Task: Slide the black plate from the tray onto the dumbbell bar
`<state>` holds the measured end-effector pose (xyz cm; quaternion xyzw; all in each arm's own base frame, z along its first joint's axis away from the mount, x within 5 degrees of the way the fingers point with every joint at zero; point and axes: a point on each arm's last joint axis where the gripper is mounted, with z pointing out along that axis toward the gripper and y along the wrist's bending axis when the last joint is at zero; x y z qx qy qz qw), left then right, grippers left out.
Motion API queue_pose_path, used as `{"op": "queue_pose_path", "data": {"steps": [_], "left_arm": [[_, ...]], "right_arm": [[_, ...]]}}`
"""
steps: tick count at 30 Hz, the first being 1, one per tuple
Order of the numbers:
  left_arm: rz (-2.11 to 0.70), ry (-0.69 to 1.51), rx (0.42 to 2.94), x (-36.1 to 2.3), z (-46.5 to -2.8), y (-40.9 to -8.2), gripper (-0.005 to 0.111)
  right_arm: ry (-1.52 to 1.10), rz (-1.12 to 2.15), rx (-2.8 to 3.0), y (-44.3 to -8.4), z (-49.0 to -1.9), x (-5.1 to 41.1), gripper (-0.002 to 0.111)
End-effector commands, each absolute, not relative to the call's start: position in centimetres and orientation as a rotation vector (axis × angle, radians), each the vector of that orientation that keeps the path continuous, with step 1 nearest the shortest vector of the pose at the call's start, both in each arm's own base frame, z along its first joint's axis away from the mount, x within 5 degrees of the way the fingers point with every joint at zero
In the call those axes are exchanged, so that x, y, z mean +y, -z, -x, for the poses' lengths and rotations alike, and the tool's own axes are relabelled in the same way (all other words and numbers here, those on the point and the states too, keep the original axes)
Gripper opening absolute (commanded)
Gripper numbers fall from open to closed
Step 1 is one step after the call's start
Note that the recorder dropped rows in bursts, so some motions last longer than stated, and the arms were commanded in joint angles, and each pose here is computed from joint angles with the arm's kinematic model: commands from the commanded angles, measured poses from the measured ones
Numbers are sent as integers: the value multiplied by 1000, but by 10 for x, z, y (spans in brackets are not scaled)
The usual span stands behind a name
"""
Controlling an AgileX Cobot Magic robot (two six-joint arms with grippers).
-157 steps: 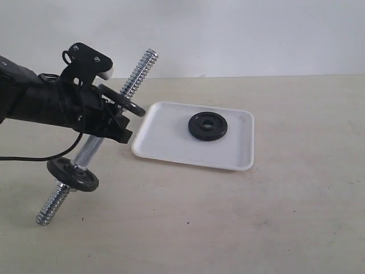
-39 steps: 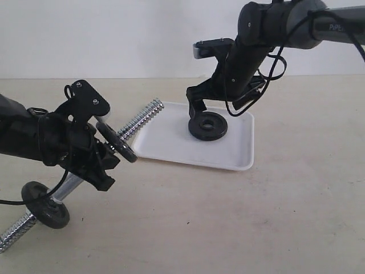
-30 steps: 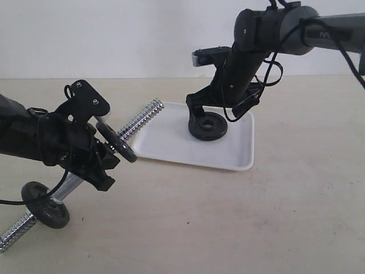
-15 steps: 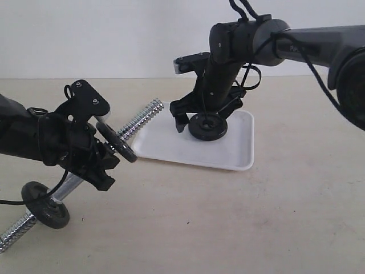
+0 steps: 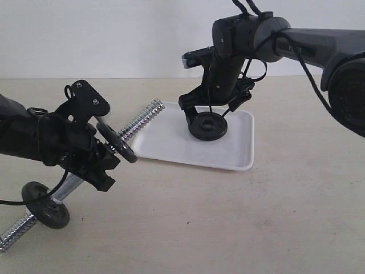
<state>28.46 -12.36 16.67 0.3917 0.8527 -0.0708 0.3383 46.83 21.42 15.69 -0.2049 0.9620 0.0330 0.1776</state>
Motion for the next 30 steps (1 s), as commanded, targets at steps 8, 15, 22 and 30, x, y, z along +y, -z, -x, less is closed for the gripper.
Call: {"op": "queue_pose_path", "data": {"steps": [8, 15, 22, 30], "left_arm": [[-939, 172, 2160, -124, -290, -190, 4], [-939, 172, 2160, -124, -290, -190, 4], [-939, 172, 2160, -124, -290, -190, 4], [-939, 172, 2160, -124, -290, -190, 4]], "right_arm": [[-101, 585, 2761, -138, -470, 214, 104], [-95, 589, 2780, -131, -469, 214, 104], [-95, 595, 2777, -132, -469, 214, 104], [-137, 627, 2763, -132, -469, 217, 104]]}}
